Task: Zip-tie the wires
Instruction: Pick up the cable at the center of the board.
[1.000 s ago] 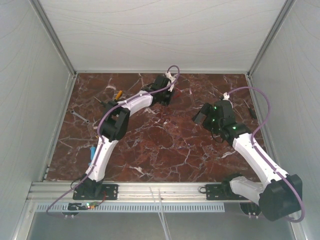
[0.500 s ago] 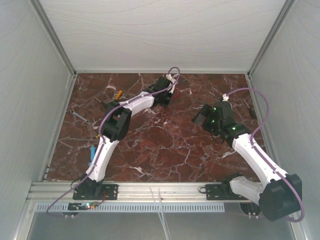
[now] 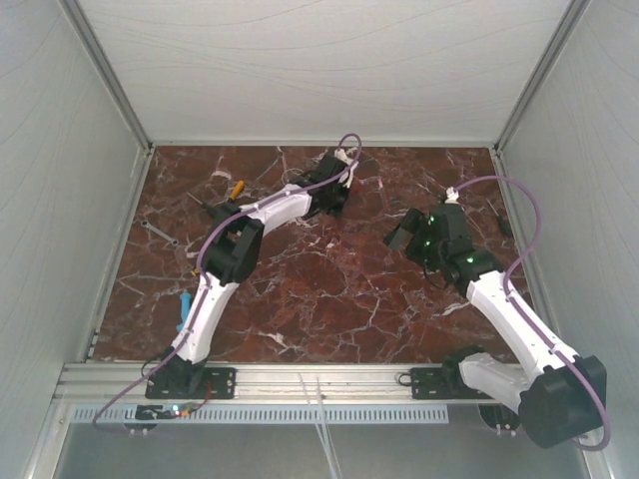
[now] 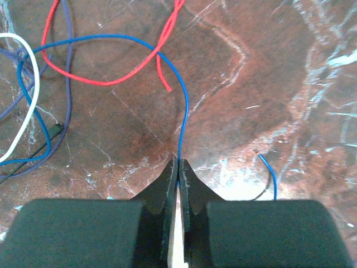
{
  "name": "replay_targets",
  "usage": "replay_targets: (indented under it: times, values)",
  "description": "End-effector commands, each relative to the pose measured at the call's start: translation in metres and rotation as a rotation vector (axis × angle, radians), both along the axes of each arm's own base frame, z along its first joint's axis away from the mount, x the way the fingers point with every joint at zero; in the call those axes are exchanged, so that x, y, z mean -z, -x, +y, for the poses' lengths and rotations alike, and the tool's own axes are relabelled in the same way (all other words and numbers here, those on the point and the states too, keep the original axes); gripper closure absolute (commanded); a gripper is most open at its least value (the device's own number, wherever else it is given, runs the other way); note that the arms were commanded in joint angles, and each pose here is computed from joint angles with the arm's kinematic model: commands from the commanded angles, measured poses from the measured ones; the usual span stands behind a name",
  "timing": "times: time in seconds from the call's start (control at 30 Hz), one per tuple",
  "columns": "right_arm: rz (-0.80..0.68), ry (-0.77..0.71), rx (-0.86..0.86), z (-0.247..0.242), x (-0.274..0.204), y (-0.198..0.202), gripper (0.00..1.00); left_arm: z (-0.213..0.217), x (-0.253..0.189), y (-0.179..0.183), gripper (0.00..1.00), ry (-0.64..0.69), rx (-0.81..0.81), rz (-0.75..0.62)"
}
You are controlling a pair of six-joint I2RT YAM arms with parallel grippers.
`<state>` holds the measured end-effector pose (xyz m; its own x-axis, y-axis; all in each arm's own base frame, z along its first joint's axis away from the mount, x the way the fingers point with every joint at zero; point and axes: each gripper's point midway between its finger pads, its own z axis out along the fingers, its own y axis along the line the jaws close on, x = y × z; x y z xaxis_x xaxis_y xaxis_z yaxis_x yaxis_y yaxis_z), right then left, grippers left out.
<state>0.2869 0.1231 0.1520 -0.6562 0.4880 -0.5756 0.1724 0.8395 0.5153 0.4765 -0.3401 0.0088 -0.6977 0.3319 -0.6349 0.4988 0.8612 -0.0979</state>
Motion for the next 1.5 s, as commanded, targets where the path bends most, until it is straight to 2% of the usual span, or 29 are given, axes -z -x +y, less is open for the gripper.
replay_targets:
  times: [0.0, 0.4, 0.5, 0.63, 0.9, 1.13, 1.2, 1.3, 1.4, 1.47]
  values:
    - [-0.064, -0.008, -0.019, 0.001, -0.014, -0.003, 0.21, -0.026, -0.09, -0.011, 1.0, 0.174, 0.017, -0.081]
    - [-0.148, -0.049, -0.081, 0.005, -0.047, -0.021, 0.21, -0.032, -0.18, 0.029, 1.0, 0.352, 0.093, -0.081]
    - [-0.186, -0.061, -0.105, 0.008, -0.058, -0.027, 0.21, -0.032, -0.212, 0.04, 1.0, 0.426, 0.104, -0.076]
    - [-0.25, -0.071, -0.112, 0.009, -0.068, -0.039, 0.21, -0.024, -0.259, 0.039, 1.0, 0.513, 0.088, -0.133]
    - [-0.353, -0.1, -0.102, 0.011, -0.078, -0.064, 0.21, 0.013, -0.352, -0.01, 1.0, 0.632, 0.027, -0.375]
    - [-0.373, -0.13, -0.145, 0.021, -0.079, -0.071, 0.21, 0.073, -0.436, -0.066, 1.0, 0.691, -0.113, -0.655]
    - [-0.365, -0.131, -0.157, 0.023, -0.077, -0.07, 0.21, 0.095, -0.45, -0.08, 1.0, 0.709, -0.184, -0.69]
    - [-0.36, -0.126, -0.174, 0.025, -0.072, -0.068, 0.22, 0.103, -0.453, -0.077, 1.0, 0.785, -0.202, -0.603]
    - [-0.382, -0.132, -0.21, 0.029, -0.071, -0.065, 0.22, 0.087, -0.447, -0.048, 1.0, 0.873, -0.137, -0.468]
    - [-0.414, -0.145, -0.25, 0.035, -0.075, -0.063, 0.22, 0.081, -0.458, -0.023, 1.0, 0.942, -0.08, -0.438]
